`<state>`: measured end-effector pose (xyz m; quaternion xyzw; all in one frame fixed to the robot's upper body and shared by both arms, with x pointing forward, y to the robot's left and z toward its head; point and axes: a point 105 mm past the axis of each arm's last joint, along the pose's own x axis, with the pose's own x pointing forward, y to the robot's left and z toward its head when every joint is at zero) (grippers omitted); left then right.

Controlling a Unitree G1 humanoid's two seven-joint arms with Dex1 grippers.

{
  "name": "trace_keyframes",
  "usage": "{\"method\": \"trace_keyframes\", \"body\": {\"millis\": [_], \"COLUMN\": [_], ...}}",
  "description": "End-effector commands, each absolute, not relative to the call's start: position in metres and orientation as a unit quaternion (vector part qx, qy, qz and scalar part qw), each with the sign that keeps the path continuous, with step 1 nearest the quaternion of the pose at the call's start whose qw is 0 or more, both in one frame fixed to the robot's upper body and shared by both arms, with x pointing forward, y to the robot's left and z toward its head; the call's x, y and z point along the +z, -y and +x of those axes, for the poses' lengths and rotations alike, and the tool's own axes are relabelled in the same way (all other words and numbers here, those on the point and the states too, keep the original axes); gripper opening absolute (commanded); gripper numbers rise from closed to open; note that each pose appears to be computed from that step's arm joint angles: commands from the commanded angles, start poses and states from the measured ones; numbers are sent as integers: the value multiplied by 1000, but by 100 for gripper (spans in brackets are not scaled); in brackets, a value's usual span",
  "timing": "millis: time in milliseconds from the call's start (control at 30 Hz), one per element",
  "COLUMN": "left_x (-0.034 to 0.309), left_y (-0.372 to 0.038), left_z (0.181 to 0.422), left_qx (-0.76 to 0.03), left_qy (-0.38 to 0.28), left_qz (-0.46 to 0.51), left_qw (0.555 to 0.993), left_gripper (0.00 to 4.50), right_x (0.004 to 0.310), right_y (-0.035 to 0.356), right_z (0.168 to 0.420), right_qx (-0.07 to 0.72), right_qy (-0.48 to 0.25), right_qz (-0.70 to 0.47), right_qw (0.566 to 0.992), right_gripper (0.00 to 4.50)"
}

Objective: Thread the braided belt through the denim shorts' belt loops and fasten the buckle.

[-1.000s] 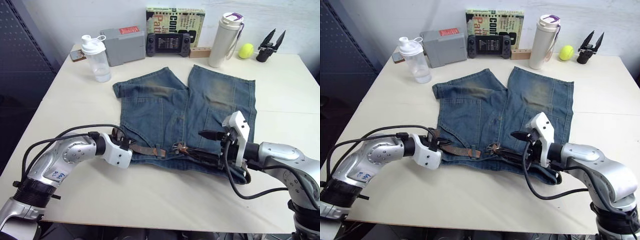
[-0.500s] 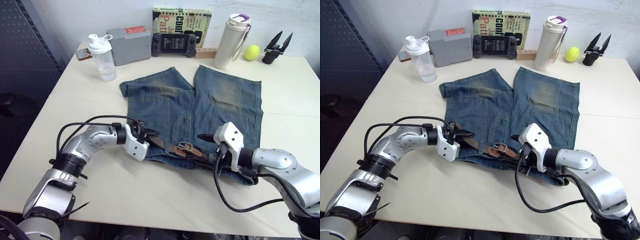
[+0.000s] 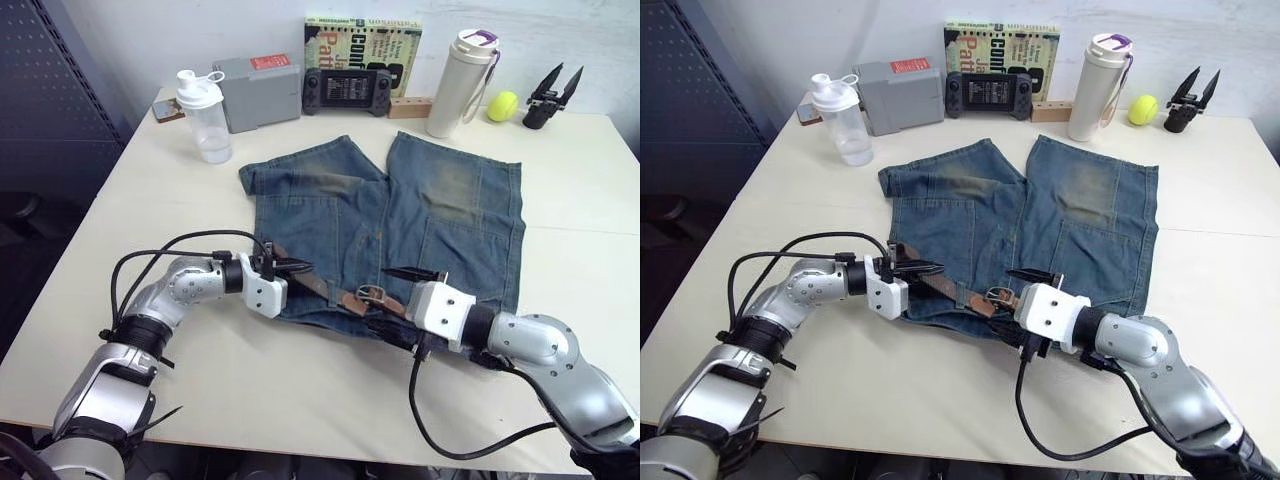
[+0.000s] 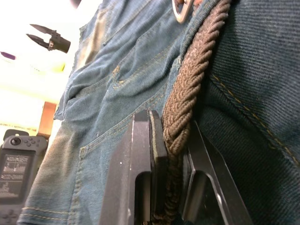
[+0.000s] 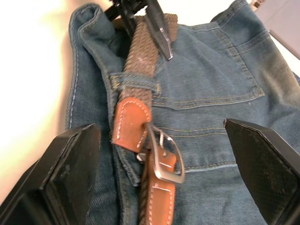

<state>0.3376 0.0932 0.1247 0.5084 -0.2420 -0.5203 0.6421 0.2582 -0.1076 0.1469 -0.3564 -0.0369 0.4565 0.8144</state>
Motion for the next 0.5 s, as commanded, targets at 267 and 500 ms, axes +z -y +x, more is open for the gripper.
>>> {"method": "trace_keyframes", "body": {"millis": [267,500], "left_x": [69,71], "left_y": [-84,-85], "left_z": [318,322], "left_qx": [-593,-586], "left_qy": [190,185], "left_qz": [531,525], "left_qw": [575,589], "left_gripper": [0,0], "right_x": [146,145], "right_y": [101,99], "right_z": [259,255], "right_qx": [443,450], "right_qy": [68,66], "right_qz": [-388,-381], "right_qw": [805,805], "right_gripper": [448,448]}}
